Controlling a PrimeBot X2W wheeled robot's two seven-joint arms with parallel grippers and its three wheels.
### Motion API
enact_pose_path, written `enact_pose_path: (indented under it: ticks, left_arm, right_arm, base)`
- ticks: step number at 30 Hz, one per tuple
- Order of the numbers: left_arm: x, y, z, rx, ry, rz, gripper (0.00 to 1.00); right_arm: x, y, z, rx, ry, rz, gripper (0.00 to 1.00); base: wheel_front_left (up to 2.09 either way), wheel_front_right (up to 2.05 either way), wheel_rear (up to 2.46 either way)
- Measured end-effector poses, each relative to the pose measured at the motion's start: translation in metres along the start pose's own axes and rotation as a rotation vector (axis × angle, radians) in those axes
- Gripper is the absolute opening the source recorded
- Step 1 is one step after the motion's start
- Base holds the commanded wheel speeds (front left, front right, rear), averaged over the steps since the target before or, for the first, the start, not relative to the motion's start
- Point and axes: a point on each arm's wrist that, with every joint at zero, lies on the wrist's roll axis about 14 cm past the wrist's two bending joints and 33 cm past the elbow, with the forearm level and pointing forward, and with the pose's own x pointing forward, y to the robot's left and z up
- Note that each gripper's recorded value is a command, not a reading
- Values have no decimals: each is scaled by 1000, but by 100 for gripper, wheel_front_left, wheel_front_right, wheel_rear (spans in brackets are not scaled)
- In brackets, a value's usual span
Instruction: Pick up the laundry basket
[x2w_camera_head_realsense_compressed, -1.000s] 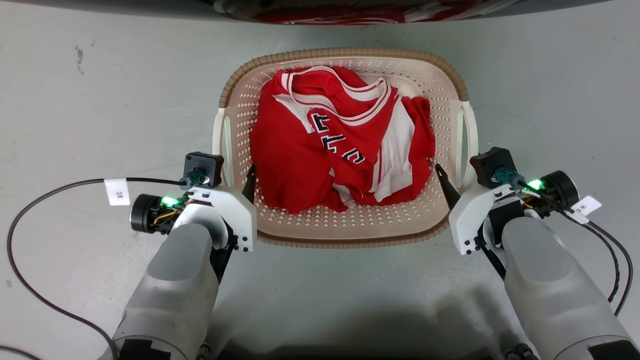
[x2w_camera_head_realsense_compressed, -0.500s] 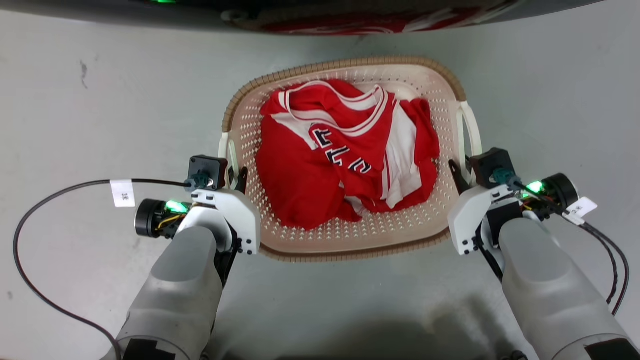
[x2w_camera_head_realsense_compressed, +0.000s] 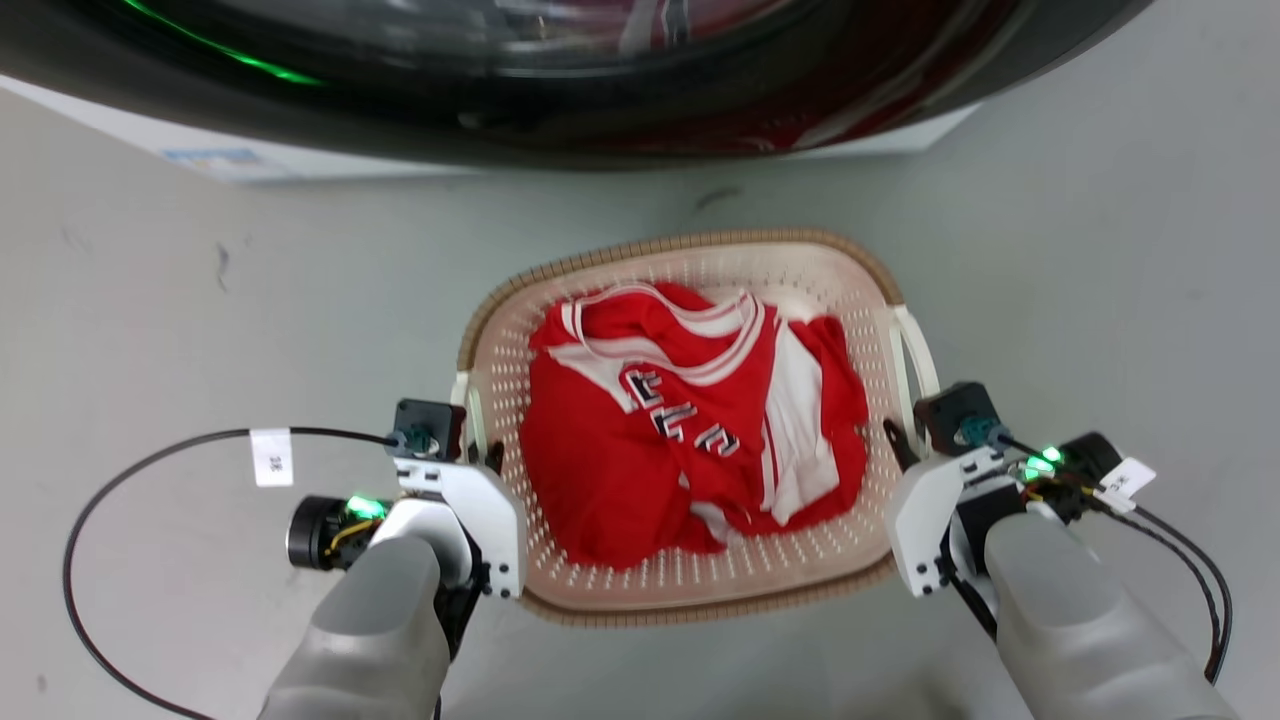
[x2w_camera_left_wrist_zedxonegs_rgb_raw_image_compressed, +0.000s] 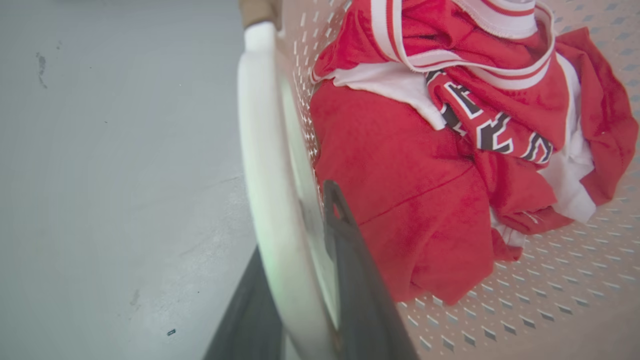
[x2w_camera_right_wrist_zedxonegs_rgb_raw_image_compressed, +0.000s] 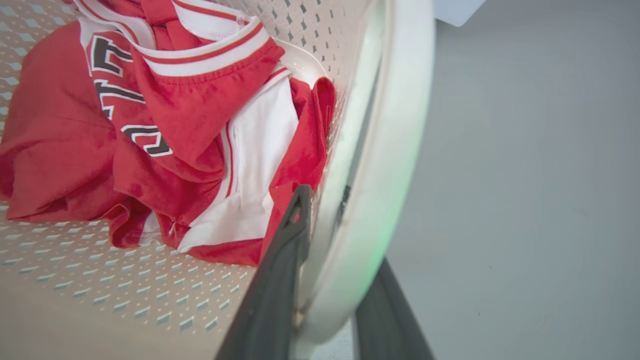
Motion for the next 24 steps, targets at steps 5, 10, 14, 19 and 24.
enact_pose_path:
  ticks: [5,10,14,19,24]
  left_arm:
    - [-20,-7,8,6,-16,-8,0]
    - [-41,-10,15,17,-35,-9,0]
    - [-57,-12,17,27,-36,-9,0]
    - [-74,-15,20,45,-45,-13,0]
    - [-89,-20,21,53,-47,-19,0]
  right_arm:
    - [-19,3,8,-12,0,-7,0]
    - [-39,9,15,-22,-5,-12,0]
    - [-54,14,19,-33,-4,-13,0]
    - [-72,19,24,-53,-8,-18,0]
    - [-88,23,25,-60,-11,-27,0]
  base:
    - [0,0,0]
    - [0,0,0]
    - [0,0,0]
    - [0,0,0]
    - [0,0,0]
